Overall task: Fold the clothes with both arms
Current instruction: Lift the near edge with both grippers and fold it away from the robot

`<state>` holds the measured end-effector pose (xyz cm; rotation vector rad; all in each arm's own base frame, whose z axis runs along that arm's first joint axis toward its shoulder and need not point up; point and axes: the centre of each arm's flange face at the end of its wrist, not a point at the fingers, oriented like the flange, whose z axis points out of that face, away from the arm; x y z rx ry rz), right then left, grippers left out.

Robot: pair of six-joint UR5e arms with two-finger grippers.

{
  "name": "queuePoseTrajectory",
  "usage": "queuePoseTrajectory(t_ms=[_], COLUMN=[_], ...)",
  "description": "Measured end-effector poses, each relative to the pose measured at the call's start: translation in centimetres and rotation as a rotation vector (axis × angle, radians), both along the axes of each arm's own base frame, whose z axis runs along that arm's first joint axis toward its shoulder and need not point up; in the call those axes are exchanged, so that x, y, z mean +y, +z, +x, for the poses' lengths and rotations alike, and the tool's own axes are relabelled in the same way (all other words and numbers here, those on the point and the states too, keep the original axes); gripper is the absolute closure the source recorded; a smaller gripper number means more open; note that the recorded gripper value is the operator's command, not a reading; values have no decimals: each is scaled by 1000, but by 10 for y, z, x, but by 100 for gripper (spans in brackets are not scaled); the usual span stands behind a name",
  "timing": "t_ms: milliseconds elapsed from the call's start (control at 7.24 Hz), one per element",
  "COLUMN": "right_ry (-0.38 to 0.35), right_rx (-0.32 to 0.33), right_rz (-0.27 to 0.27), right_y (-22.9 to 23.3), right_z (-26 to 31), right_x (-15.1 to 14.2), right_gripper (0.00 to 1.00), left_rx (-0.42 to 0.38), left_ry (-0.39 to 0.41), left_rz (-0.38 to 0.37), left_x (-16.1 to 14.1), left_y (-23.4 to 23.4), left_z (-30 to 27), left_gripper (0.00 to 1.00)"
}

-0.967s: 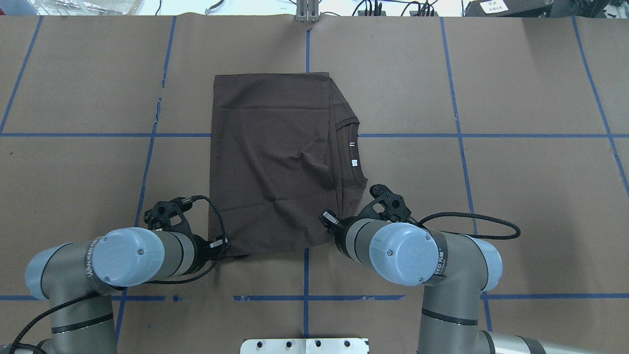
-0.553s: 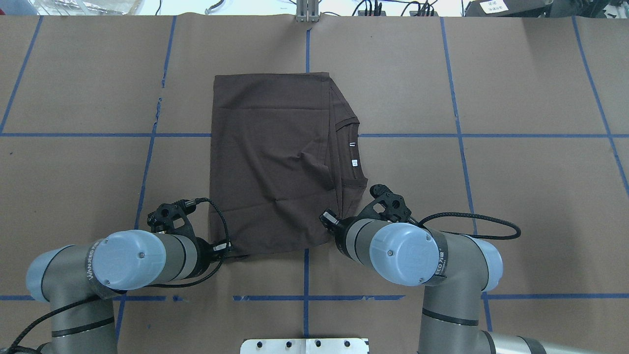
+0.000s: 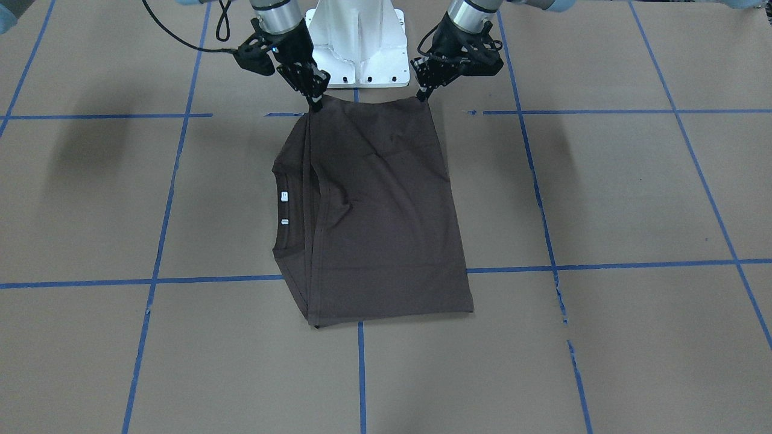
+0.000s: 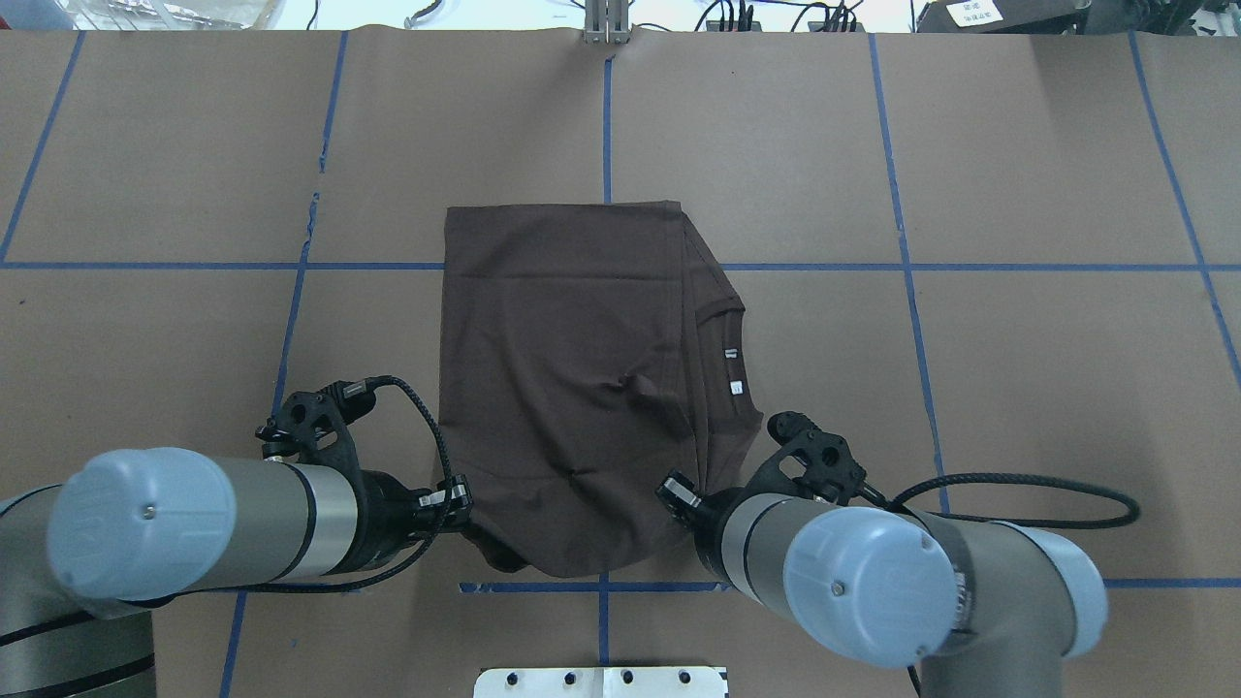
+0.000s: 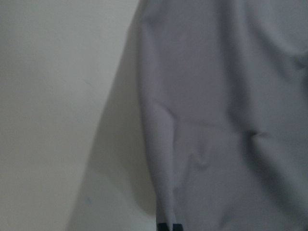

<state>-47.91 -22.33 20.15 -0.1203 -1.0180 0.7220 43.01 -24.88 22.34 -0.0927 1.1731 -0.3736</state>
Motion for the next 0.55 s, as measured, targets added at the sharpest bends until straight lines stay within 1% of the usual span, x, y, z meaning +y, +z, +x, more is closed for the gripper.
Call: queuePoseTrajectory(t_ms=[138, 276, 414, 553], right_ry=[7, 34, 56, 76], right_rx=[14, 39, 72, 95], right_rz=[-4, 15, 37, 34], right_y=[-15, -22, -26, -25], right_z=[23, 31, 28, 22], right_x=[-1, -26, -64, -103], right_gripper=[100, 100, 100, 100], left_rx=[14, 8, -17, -55], left_ry=[-6, -40, -84, -123], left_rz=[-7, 11, 46, 75], left_x=[1, -19, -56, -94], left_y=[-19, -34, -40, -37], left_z=[-15, -18, -11, -2], left_gripper=[100, 100, 100, 100])
